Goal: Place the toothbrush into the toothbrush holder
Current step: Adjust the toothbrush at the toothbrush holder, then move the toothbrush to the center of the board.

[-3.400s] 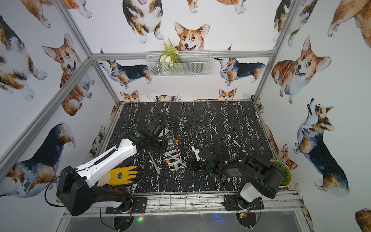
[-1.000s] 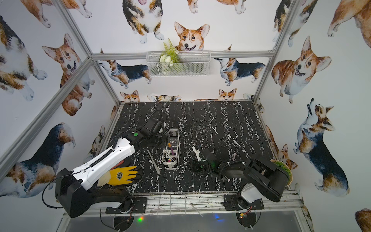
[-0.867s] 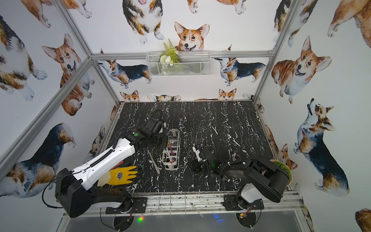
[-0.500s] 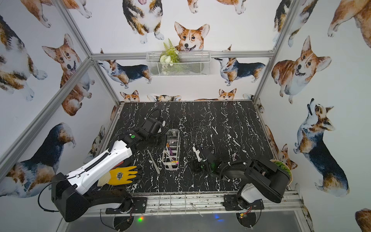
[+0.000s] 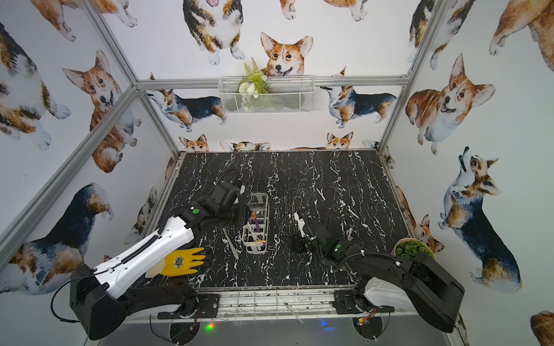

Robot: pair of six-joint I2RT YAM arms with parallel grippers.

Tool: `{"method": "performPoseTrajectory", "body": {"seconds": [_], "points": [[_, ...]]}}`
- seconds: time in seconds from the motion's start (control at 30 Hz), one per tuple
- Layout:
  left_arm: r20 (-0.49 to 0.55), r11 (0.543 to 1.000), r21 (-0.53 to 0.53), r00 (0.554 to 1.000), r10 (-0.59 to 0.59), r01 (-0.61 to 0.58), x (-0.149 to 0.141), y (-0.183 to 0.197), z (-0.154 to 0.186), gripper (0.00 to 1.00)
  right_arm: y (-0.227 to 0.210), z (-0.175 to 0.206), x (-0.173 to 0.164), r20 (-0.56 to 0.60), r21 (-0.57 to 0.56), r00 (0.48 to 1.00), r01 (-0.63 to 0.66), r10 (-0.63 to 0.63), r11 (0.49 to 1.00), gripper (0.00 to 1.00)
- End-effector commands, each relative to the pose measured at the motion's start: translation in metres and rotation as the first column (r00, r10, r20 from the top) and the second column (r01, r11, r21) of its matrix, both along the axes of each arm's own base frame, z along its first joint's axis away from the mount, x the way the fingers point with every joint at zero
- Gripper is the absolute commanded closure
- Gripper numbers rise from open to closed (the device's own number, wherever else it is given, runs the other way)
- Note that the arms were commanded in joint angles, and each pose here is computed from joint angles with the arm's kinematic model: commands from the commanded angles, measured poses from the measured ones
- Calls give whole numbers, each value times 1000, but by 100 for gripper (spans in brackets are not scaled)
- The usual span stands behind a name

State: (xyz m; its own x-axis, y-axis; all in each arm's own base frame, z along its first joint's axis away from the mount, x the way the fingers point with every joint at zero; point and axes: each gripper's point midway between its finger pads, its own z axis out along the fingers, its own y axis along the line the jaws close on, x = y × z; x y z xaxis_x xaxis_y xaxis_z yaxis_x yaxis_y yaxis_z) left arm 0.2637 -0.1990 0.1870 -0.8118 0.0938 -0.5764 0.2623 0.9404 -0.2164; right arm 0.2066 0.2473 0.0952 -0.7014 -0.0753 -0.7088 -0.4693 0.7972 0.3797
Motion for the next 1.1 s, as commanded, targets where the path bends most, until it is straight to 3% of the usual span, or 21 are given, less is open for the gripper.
{"method": "performPoseTrajectory", "body": {"seconds": [0.0,0.13,0.23,0.33,0.53,0.63,0.83,0.9,1.07], "points": [[45,999,-9,998,32,-32,3,6,15,43,-69,-6,1,-20,-169,971,233,-239,958,27],[55,999,-7,998,35,-35,1,8,21,32,-140,-12,-7,-106,-191,865,467,-491,864,22],[59,999,1,998,35,-35,1,10,22,27,-186,-19,-19,-126,-211,755,613,-643,761,18],[63,1000,8,998,26,-26,0,11,22,23,-198,-26,-20,-189,-154,684,688,-704,710,15],[62,1000,-8,998,1,-1,-2,8,23,20,-218,-44,-13,-215,-267,588,732,-780,626,14],[62,1000,-14,998,-14,14,-2,5,21,20,-214,-54,-3,-266,-285,577,718,-772,635,14],[41,999,-38,999,-34,36,-2,1,11,20,-191,-75,15,-363,-307,584,661,-726,685,27],[36,999,-41,999,-34,36,-3,2,8,20,-179,-84,19,-413,-293,583,642,-699,708,36],[34,998,-52,999,-18,19,-6,8,6,22,-149,-94,35,-476,-248,610,598,-634,762,74]]}}
